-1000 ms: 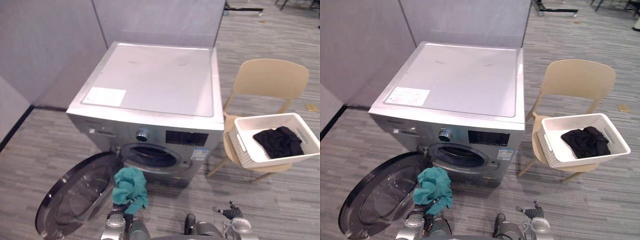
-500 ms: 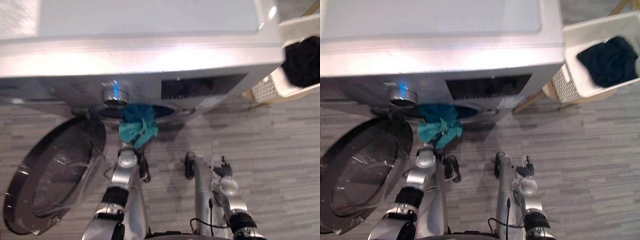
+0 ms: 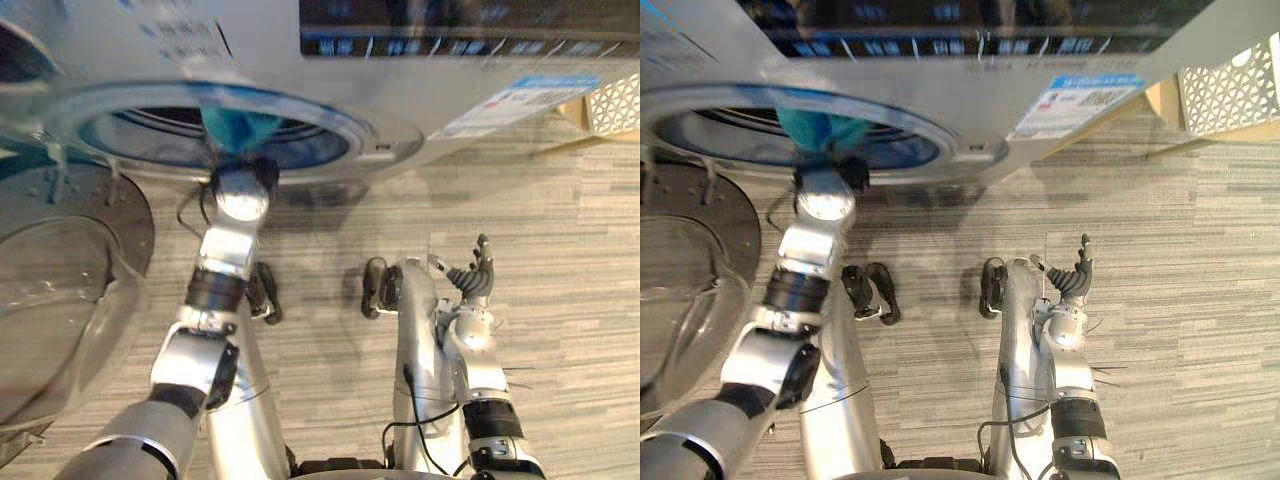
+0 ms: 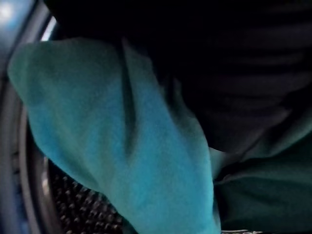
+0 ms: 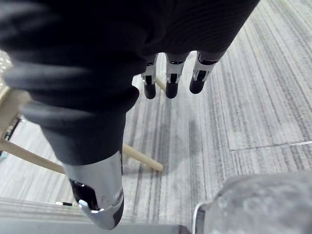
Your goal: Pick up the laundry basket with both hands and put the clothes into the washing machine.
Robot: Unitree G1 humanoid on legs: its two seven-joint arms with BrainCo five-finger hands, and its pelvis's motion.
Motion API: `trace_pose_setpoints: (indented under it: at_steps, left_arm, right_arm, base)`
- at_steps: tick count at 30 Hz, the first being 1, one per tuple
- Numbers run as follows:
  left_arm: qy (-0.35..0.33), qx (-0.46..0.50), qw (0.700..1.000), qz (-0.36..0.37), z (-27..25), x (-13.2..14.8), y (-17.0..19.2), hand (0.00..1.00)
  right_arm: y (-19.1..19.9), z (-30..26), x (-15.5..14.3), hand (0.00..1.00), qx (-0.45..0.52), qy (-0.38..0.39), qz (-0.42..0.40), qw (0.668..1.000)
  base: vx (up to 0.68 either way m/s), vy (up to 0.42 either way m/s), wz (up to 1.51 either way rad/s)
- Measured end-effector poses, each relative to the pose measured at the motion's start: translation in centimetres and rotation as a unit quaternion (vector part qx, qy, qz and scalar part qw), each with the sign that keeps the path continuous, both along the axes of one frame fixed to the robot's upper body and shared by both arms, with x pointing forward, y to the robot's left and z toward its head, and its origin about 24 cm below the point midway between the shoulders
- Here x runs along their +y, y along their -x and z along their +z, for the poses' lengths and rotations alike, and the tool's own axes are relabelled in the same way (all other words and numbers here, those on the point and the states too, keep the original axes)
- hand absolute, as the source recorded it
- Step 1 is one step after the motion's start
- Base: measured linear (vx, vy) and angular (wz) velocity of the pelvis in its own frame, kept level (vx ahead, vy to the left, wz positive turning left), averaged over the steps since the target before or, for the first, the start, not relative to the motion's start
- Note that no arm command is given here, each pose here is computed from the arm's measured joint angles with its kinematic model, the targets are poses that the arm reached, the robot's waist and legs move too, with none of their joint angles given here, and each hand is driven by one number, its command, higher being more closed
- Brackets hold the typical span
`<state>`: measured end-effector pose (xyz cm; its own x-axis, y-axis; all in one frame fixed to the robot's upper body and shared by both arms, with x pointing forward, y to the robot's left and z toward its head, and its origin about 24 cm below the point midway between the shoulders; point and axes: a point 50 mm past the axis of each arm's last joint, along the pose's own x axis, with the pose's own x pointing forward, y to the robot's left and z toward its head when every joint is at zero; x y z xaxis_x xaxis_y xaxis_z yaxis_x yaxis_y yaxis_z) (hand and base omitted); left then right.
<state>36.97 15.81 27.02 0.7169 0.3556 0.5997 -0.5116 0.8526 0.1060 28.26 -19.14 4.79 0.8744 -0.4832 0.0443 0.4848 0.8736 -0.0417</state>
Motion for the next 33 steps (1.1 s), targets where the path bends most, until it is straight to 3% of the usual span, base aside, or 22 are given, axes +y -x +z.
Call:
trace_pose_setpoints:
  at_steps: [9, 15, 24, 30, 33]
  left_arm:
    - [-0.047, -0.006, 0.999, 0.012, 5.6, -0.1, -1.5, 0.00]
    - [-0.078, 0.068, 0.995, -0.004, 4.3, 0.9, -2.9, 0.00]
    - [-0.046, 0.134, 0.990, 0.004, 1.5, 3.7, -3.5, 0.00]
    - [-0.015, 0.214, 0.976, 0.016, -6.3, 5.7, -2.9, 0.00]
    - [0.016, 0.320, 0.947, 0.006, -16.2, 5.7, -0.1, 0.00]
  right_arm:
    - [-0.1, 1.4, 0.3, 0.00, -0.048, 0.001, 0.027, 0.998]
    - [-0.1, 1.2, -0.1, 0.00, -0.044, -0.009, 0.037, 0.998]
    - [0.2, -2.5, -0.1, 0.00, 0.046, -0.028, 0.051, 0.997]
    - [1.3, -4.8, 0.0, 0.00, 0.102, -0.036, 0.059, 0.992]
    - [2.9, -6.4, -0.3, 0.00, 0.136, -0.040, 0.054, 0.988]
  base:
    - [0.00, -0.011, 0.00]
    - [0.01, -0.009, 0.02]
    - [0.04, -0.026, 0.05]
    - [0.08, -0.065, 0.14]
    - [0.17, -0.060, 0.12]
